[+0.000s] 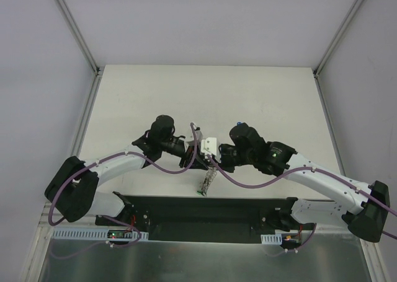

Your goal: Put the keys on the keyring

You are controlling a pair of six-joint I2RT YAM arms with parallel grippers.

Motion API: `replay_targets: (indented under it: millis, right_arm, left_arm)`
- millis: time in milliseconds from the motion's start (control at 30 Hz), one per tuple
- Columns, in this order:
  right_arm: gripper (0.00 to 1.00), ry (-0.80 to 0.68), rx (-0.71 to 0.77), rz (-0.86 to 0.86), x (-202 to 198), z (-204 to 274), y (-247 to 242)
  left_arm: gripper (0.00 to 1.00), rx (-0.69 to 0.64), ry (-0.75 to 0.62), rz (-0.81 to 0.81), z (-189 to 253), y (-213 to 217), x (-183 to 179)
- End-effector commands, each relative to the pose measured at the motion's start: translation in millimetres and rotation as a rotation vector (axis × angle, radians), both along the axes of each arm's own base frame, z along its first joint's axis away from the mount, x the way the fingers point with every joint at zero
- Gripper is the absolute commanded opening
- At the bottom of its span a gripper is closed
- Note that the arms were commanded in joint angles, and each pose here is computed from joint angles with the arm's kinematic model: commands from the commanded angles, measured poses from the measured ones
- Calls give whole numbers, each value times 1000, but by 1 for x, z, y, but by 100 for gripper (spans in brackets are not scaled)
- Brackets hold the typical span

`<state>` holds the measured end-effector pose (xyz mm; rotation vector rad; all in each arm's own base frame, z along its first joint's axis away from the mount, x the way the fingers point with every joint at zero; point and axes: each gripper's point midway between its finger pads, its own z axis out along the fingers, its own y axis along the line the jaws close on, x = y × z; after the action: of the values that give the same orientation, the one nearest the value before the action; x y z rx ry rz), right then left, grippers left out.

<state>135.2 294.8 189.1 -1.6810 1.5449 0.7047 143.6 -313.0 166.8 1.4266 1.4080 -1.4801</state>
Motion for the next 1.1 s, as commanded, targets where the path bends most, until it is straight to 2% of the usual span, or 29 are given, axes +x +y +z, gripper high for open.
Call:
replay_targets:
  millis: [0, 67, 133, 167, 633, 967, 1000, 1067]
  right_arm:
    - [1, -48, 96, 32, 2, 35, 14]
    - [1, -49, 95, 30, 2, 34, 14]
    - [1, -48, 93, 26, 2, 34, 13]
    - [1, -50, 90, 23, 2, 33, 12]
    - [1, -29, 18, -97, 1, 7, -22]
    - [1, -19, 65, -138, 6, 3, -16]
    - [4, -42, 101, -145, 9, 11, -13]
    - [18, -76, 145, -169, 12, 23, -15]
  left_arm:
    - [19, -45, -26, -65, 16, -6, -5]
    - [15, -44, -23, -66, 16, -7, -5]
    - [3, -41, -27, -52, 17, -7, -3]
    - [0, -39, -32, -44, 16, -7, -2]
    - [0, -66, -90, 113, 37, 13, 15]
    - [0, -132, -130, 217, 58, 18, 24]
    - [0, -128, -128, 223, 58, 19, 24]
    - [0, -119, -121, 238, 56, 19, 26]
